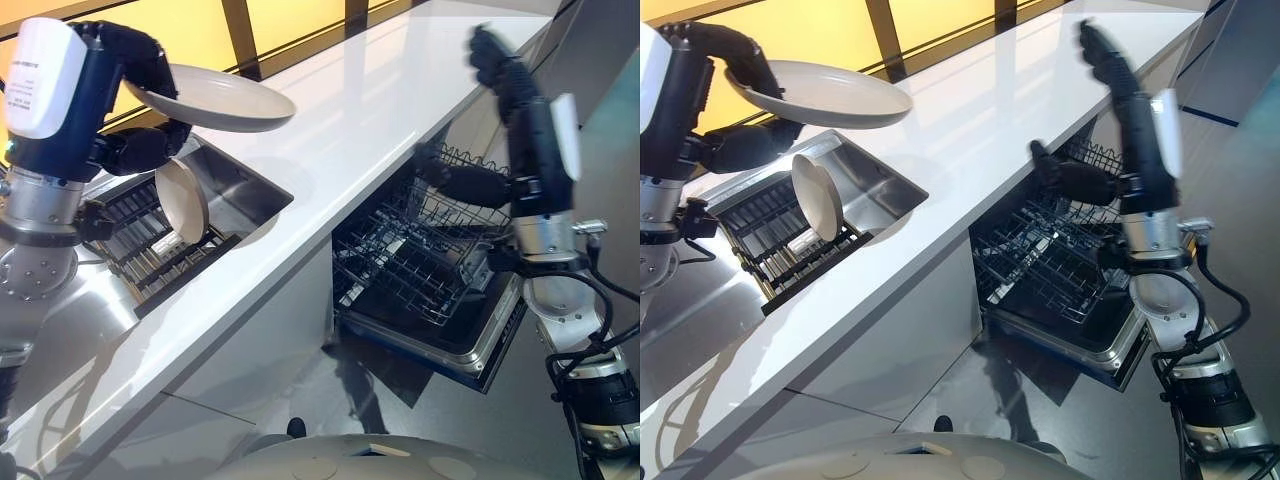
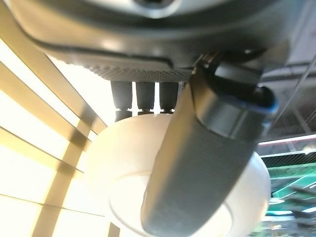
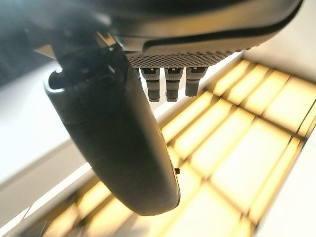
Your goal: Pick up plates and place into dishwasher.
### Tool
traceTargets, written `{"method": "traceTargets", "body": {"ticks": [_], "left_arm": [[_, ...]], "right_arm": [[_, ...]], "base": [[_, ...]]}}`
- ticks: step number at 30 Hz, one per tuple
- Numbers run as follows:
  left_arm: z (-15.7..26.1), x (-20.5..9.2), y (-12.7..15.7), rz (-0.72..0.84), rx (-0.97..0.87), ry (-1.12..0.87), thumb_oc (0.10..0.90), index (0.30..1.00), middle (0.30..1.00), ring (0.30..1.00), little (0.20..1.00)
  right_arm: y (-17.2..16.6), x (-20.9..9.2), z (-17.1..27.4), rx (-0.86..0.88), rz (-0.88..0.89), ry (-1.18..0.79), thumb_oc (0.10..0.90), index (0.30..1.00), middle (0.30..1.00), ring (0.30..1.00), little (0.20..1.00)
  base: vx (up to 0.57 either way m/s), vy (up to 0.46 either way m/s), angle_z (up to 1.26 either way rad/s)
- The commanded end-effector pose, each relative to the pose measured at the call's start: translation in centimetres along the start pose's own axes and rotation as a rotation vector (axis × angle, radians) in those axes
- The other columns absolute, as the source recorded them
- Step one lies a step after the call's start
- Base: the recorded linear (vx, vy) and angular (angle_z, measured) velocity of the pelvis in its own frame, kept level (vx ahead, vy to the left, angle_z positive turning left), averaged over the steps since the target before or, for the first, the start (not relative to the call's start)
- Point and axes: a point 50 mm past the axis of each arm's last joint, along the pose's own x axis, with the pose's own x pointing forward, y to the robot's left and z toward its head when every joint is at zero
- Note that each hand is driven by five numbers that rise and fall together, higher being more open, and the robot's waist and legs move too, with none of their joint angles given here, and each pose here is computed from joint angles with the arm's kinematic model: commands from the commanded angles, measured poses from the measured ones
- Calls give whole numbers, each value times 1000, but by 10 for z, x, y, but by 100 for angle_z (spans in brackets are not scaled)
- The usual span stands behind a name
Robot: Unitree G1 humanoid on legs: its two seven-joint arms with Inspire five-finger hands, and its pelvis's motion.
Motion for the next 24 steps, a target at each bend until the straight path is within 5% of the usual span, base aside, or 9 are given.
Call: {"method": "traceTargets", "body": {"ticks": [1, 17, 20, 24], "left_arm": [[20, 31, 19, 112, -102, -141, 100, 300, 300, 300, 200], [56, 58, -35, -146, -529, -221, 100, 300, 300, 300, 200], [63, 60, -39, -175, -578, -249, 100, 300, 300, 300, 200], [70, 61, -39, -177, -601, -282, 122, 319, 319, 319, 222]], "right_arm": [[-15, 38, 49, -22, 34, -275, 800, 900, 900, 900, 900], [24, 65, 63, -4, 178, -296, 800, 900, 900, 900, 900], [28, 65, 55, -4, 175, -248, 100, 300, 300, 300, 200], [28, 64, 48, -14, 122, -211, 100, 300, 300, 300, 200]], "base": [[-8, -10, 4], [0, 0, 0], [0, 0, 0], [0, 0, 0]]}}
